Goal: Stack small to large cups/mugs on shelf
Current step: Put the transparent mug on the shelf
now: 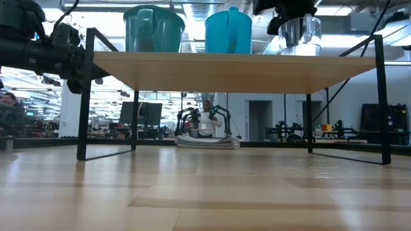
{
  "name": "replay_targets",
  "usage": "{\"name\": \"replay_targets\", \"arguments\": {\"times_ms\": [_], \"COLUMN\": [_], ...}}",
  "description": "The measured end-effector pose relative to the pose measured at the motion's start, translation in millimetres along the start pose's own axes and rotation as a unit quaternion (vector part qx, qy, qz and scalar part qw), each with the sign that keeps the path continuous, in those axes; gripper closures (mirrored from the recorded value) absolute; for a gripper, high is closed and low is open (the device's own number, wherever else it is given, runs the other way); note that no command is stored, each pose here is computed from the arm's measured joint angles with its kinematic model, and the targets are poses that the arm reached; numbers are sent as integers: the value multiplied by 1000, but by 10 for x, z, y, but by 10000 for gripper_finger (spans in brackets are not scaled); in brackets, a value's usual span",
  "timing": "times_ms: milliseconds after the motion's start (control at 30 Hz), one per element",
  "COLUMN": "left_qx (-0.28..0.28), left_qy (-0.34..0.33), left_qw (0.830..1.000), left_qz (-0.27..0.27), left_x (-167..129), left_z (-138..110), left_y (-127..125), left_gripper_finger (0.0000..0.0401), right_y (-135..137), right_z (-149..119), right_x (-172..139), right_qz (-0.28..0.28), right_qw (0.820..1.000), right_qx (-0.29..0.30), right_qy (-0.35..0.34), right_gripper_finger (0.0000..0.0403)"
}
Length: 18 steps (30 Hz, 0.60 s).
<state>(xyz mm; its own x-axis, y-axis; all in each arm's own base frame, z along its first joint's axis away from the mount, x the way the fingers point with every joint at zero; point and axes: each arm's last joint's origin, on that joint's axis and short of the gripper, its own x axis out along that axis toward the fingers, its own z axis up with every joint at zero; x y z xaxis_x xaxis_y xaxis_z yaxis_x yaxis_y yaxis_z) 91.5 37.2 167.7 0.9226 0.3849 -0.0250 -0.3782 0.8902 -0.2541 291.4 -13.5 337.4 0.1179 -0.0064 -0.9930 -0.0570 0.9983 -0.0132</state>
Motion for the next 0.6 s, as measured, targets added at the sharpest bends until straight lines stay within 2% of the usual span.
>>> {"name": "replay_targets", "arguments": {"times_ms": [200, 600], "left_qx": [0, 0], "left_qy": [0, 0], "left_qw": [1000, 1000], "left_qz": [0, 0], "left_x": [0, 0], "left_z": [0, 0], "left_y": [0, 0], "left_gripper_finger": [382, 382], "right_y": [0, 0], "right_z": [5, 4], "right_x": [-1, -1], "right_qz": [0, 0], "right_qw": [1000, 1000], "right_qx": [-1, -1], "right_qy": [-2, -2], "right_gripper_finger": [349, 295]}}
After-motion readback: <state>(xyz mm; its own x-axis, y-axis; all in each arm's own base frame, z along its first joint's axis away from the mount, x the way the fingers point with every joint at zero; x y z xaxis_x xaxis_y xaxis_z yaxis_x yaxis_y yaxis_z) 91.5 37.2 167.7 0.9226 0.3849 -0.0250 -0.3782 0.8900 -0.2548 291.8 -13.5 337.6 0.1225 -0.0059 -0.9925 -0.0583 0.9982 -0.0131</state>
